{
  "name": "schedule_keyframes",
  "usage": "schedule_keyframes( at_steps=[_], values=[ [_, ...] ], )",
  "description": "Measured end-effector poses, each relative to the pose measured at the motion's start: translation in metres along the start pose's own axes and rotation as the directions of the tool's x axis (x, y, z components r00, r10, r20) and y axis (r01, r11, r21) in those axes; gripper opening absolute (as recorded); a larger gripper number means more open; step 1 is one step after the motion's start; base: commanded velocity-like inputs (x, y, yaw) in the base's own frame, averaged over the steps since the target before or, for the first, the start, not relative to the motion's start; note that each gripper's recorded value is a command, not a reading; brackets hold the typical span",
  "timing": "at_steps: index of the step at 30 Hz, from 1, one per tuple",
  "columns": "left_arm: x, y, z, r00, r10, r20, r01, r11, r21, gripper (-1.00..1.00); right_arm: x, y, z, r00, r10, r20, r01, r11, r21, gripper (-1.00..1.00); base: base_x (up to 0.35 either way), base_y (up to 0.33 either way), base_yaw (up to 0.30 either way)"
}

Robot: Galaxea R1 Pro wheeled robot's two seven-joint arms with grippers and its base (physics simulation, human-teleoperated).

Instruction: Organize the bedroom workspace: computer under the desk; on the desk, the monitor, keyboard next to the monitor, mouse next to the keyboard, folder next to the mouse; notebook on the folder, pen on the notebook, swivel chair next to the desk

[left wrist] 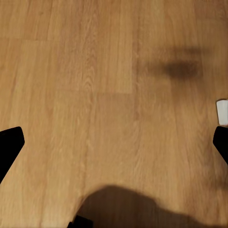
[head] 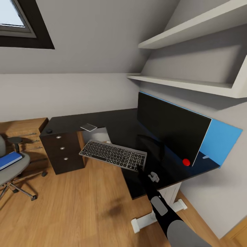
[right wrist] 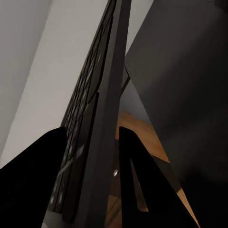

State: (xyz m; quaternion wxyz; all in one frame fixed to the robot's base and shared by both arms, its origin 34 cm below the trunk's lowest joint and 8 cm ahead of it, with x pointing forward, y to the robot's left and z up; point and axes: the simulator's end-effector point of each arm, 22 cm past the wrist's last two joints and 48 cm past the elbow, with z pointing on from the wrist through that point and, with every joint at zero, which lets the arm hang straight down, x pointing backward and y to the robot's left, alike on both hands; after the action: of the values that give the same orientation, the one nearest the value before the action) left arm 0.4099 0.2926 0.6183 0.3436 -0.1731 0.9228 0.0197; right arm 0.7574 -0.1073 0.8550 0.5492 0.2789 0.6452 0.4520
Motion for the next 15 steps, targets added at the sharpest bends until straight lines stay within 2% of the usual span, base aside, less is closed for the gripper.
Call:
schedule_keyframes(
  at_steps=[4, 8, 12, 15],
  values=[
    [0.000, 0.001, 0.000, 1.000, 0.000, 0.001, 0.000, 1.000, -0.001, 1.00, -0.016, -0.002, -0.001, 0.998, 0.010, 0.069, -0.011, 1.000, 0.008, -1.00, 0.258, 0.115, 0.000],
    [0.000, 0.000, 0.000, 1.000, -0.001, 0.000, 0.001, 1.000, -0.001, 1.00, -0.020, -0.002, -0.001, 0.996, 0.007, 0.087, -0.008, 1.000, 0.009, -1.00, 0.234, 0.186, 0.000],
    [0.001, 0.000, 0.000, 1.000, -0.002, -0.002, 0.002, 1.000, -0.001, 1.00, -0.035, -0.007, -0.006, 0.985, -0.052, 0.167, 0.047, 0.998, 0.031, -1.00, 0.043, 0.107, 0.000],
    [0.001, 0.000, 0.000, 1.000, -0.002, -0.002, 0.002, 1.000, -0.001, 1.00, -0.038, -0.009, -0.009, 0.980, -0.074, 0.186, 0.068, 0.997, 0.040, -1.00, 0.005, 0.262, 0.000]
  ],
)
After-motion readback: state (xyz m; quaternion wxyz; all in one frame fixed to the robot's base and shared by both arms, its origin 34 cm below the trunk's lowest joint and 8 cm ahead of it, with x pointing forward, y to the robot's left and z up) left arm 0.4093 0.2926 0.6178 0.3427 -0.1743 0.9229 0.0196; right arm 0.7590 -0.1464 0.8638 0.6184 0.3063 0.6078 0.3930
